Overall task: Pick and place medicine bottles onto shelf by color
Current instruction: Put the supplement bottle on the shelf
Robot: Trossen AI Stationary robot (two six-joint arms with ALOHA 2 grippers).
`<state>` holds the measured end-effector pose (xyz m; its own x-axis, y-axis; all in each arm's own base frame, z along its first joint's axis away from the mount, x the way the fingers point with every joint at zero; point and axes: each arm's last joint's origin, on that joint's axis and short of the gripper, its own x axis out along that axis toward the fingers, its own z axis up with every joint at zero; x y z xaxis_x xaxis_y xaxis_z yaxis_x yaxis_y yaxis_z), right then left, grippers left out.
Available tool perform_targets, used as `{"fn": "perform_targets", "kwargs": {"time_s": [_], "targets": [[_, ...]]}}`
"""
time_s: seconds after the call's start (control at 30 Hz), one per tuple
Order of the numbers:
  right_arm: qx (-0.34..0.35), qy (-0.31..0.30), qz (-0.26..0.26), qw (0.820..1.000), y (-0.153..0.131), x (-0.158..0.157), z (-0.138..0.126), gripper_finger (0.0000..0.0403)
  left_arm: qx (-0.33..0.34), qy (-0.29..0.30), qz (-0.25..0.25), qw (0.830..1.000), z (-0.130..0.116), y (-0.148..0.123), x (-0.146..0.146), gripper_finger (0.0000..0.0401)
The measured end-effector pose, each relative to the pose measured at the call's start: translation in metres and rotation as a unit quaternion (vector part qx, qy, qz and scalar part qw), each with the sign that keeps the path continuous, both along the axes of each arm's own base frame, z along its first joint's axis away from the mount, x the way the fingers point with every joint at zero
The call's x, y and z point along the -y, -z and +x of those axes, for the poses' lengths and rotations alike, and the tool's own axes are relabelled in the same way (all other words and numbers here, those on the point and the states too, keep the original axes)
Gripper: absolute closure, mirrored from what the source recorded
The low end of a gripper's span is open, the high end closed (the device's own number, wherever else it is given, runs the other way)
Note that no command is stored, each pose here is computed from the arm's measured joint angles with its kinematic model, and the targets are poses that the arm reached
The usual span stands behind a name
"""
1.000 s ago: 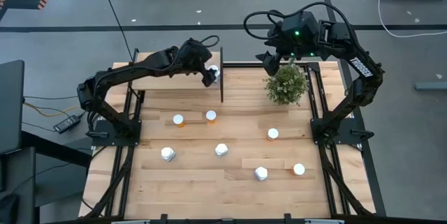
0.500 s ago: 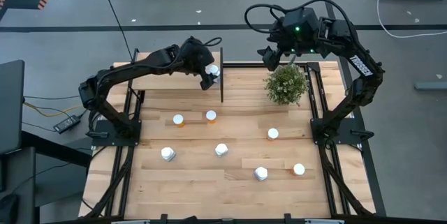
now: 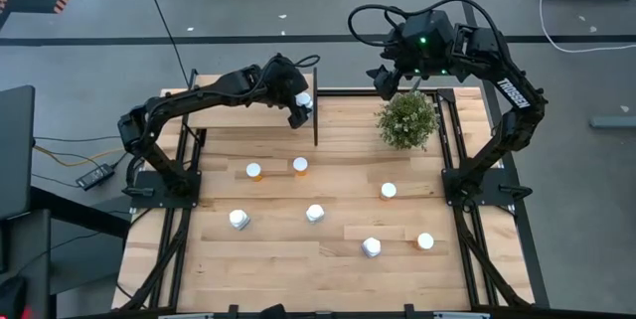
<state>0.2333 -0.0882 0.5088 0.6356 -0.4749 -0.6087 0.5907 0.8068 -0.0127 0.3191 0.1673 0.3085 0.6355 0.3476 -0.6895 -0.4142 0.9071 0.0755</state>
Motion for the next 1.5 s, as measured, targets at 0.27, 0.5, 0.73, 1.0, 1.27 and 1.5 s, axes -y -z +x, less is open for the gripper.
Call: {"fn": "perform_targets", "kwargs": {"time_s": [0.27,0.5,0.73,1.0,1.27,1.5], "targets": [[0.0,0.0,0.0,1.0,0.0,0.0,0.0,0.0105,-0.006,-0.008,0.012,1.0,0.0,0.0,-0.001,0.0108],[0.0,0.0,0.0,1.0,0.0,0.0,0.0,0.0105,-0.013,-0.013,0.029,0.999,-0.005,-0.001,-0.009,0.0162],[0.002,0.003,0.003,1.0,0.0,0.0,0.0,0.0105,0.0,-0.036,0.045,0.998,-0.013,-0.004,-0.027,0.0198],[0.005,0.007,0.008,1.0,0.0,0.0,0.0,0.0105,0.018,-0.058,0.04,0.997,-0.018,0.003,-0.054,0.0193],[0.009,0.013,0.013,1.0,0.0,0.0,0.0,0.0105,0.032,-0.057,0.036,0.997,-0.009,0.015,-0.065,0.0194],[0.012,0.016,0.017,1.0,0.0,0.0,0.0,0.0105,0.039,-0.059,0.041,0.997,-0.008,0.015,-0.068,0.0194]]}}
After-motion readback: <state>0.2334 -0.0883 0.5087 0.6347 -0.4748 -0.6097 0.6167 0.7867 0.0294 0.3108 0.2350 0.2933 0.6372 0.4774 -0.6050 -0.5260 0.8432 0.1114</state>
